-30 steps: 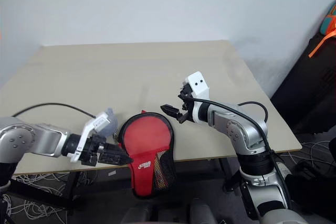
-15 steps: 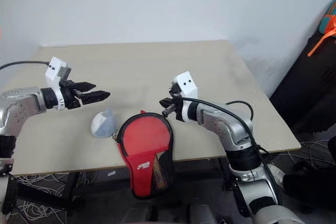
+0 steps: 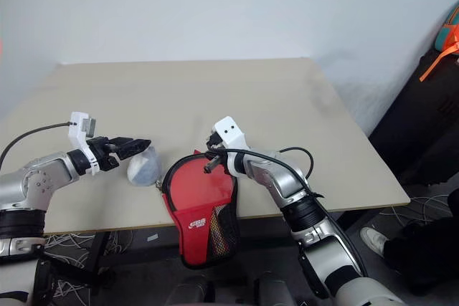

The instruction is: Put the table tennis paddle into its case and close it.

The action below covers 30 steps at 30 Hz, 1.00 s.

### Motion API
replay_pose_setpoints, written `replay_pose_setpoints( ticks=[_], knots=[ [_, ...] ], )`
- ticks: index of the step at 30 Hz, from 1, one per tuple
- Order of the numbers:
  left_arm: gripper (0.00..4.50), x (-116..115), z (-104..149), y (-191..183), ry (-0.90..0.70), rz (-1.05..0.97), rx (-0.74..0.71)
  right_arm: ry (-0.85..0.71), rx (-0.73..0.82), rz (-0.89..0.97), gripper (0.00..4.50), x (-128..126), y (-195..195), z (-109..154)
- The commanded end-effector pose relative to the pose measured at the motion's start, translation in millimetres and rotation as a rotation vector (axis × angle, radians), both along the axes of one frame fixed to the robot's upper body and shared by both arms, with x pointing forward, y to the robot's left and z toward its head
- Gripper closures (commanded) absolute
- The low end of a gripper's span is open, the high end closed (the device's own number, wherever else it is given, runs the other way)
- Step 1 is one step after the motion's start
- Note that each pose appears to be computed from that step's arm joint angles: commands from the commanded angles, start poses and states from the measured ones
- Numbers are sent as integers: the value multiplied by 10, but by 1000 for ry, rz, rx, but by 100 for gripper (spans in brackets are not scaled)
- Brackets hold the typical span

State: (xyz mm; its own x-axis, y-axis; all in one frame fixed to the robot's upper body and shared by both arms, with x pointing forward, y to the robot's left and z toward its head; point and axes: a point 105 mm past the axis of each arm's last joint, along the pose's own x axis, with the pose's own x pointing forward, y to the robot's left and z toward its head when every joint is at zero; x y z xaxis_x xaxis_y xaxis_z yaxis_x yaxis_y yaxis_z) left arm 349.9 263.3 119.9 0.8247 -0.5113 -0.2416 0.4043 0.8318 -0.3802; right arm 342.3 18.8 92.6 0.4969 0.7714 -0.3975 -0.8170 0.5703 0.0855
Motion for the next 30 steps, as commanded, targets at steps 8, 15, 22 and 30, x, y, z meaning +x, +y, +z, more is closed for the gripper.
replay_pose_setpoints(
  ticks=[8, 15, 22, 30],
  knots=[
    [0, 41, -24, 209, 1, 130, -168, -23, 5, 73, 448, -74, 173, -111],
    [0, 31, -201, 41, 62, 112, -206, -10, -2, 82, 448, -87, 224, -184],
    [0, -134, -517, -26, 161, 73, -141, -6, 2, 72, 448, -77, 224, -167],
    [0, -227, -644, 42, 200, 70, -118, 0, -6, 59, 448, -57, 197, -191]
  ],
)
